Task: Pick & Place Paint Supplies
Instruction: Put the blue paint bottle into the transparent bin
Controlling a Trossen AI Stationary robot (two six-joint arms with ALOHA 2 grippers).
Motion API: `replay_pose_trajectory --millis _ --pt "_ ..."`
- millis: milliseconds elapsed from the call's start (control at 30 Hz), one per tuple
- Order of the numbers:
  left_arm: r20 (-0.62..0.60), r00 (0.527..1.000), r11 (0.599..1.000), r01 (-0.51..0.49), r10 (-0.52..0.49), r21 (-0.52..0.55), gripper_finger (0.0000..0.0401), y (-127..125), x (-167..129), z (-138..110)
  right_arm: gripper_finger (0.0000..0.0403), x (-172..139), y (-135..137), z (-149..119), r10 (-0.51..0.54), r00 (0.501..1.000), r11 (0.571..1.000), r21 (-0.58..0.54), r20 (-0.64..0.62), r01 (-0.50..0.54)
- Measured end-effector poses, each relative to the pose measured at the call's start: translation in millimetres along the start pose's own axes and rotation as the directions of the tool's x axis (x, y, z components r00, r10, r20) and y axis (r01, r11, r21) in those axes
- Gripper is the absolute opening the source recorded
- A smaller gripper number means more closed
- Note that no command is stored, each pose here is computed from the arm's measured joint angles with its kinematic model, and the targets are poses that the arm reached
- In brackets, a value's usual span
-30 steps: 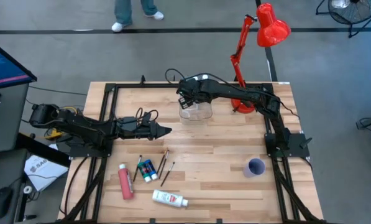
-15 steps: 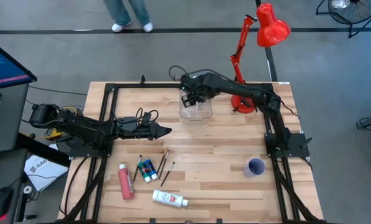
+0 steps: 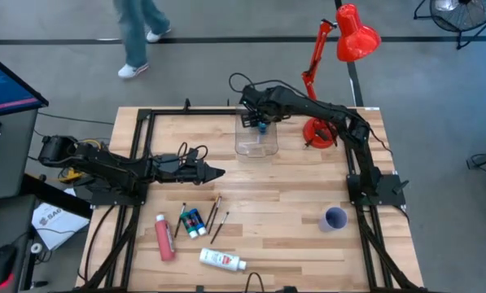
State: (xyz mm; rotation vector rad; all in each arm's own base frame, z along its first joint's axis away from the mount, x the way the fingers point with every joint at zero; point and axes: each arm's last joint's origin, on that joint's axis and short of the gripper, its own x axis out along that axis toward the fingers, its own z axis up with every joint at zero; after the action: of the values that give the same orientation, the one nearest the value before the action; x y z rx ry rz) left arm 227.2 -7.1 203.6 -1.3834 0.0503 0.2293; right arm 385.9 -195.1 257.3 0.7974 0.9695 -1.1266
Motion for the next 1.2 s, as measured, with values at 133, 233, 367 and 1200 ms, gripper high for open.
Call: replay_pose_trajectory --millis 133,233,367,1200 --pt "0.000 1.000 1.000 0.000 0.000 0.000 0.0182 0 0 0 0.0244 1 -2 2 -0.012 1.000 1.000 0.015 0.012 0.012" --pt "0.002 1.000 1.000 0.000 0.000 0.000 0.0182 0 0 0 0.0244 7 -4 1 -0.023 1.000 0.999 0.042 0.005 0.023" --pt "0.002 1.000 1.000 0.000 0.000 0.000 0.0182 0 0 0 0.0244 17 -6 -4 -0.037 0.999 0.997 0.074 -0.003 0.037" --pt "0.006 1.000 1.000 0.005 -0.005 -0.013 0.0182 0 0 0 0.0244 23 -8 2 -0.049 0.997 0.995 0.091 0.063 0.043"
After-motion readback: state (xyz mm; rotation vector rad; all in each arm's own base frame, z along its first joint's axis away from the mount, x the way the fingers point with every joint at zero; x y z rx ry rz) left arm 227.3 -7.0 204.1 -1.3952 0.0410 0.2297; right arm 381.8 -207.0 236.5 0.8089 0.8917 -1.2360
